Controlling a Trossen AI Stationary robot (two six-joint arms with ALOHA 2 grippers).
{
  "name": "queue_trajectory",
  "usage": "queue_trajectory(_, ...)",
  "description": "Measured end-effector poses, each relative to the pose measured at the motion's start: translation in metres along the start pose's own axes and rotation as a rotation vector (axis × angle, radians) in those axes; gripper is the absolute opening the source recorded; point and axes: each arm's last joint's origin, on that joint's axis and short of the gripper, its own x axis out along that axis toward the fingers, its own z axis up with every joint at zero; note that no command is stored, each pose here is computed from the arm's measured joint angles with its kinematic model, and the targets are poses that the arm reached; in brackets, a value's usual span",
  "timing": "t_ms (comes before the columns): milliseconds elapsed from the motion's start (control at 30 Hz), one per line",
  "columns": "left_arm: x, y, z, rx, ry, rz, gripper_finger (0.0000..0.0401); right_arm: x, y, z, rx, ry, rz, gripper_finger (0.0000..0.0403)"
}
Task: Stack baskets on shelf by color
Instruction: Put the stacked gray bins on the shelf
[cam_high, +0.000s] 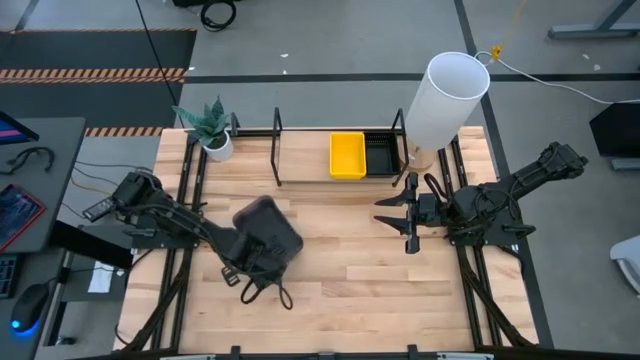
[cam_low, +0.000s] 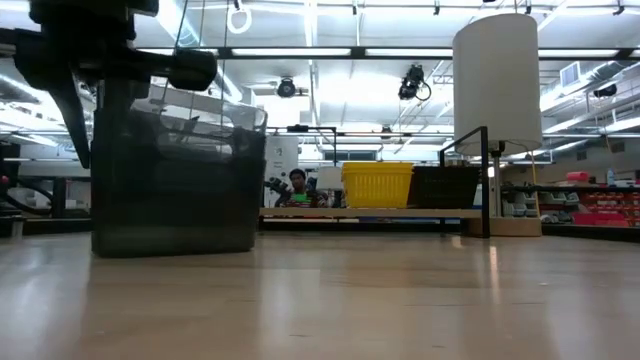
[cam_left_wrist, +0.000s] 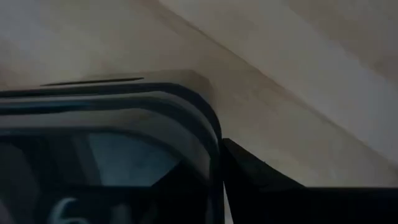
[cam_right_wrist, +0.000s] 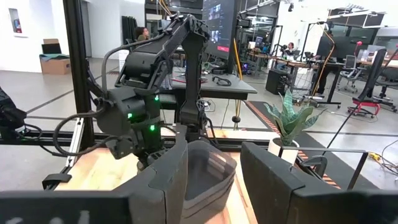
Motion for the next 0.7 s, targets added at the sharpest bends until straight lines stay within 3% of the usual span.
queue_trajectory(167,-0.0002,-0.0015,-0.0021,0.136,0.042,0.013,0.0030,0.0000,0.0000,0.0000,0.000,0.000,0.000,0.0154)
queue_trajectory(433,-0.0002,-0.0017,-0.0031,0.139,0.055,0.015,0.0044,0.0000,0.0001,0.0000,0.000,0.000,0.000,0.0154)
queue_trajectory(700,-0.0004,-0.0023,-0.0015,0.317,0.054,0.024,0.0018,0.0000,0.0000,0.0000,0.000,0.000,0.000,0.0154)
